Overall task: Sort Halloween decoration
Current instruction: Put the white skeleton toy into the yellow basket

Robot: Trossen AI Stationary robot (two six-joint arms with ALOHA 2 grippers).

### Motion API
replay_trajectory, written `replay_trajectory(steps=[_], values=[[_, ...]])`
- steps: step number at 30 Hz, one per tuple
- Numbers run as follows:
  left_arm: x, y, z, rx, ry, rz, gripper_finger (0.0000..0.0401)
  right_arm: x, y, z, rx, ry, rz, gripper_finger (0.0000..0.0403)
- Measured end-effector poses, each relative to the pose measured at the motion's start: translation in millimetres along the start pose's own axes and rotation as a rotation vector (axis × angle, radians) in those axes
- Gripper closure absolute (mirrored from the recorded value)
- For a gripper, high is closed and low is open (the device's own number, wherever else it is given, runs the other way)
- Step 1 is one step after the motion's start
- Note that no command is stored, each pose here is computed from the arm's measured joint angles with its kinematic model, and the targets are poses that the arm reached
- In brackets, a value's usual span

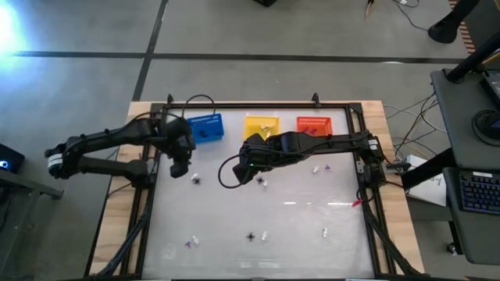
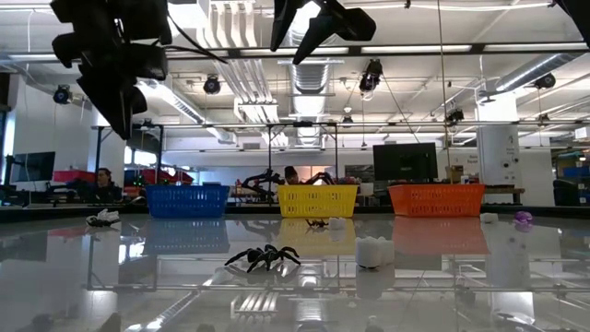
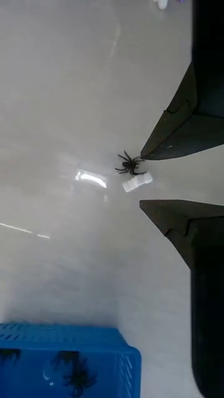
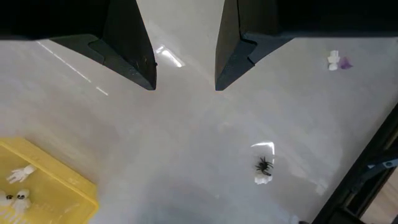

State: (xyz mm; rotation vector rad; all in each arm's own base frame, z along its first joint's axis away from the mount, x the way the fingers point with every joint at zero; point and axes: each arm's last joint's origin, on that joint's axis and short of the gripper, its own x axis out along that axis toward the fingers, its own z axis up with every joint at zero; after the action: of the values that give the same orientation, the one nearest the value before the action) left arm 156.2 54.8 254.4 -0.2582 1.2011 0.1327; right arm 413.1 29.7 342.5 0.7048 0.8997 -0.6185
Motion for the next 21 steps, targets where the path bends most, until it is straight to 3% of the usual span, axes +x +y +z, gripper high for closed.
replay_trajectory(steps=[7, 13, 21], values=[[14.7, 1.7, 7.3, -0.010, 0.075, 0.107, 0.0305, 0.1, -0.1, 0.2, 0.000, -0.006, -0.004, 0.0248], [27.1, 1.8, 12.7, -0.010, 0.124, 0.050, 0.0305, 1.4, -0.1, 0.1, -0.006, -0.006, -0.008, 0.0248], [37.5, 3.3, 21.4, -0.075, 0.075, 0.054, 0.0305, 7.7, -0.4, -1.9, -0.041, 0.005, -0.024, 0.0248]])
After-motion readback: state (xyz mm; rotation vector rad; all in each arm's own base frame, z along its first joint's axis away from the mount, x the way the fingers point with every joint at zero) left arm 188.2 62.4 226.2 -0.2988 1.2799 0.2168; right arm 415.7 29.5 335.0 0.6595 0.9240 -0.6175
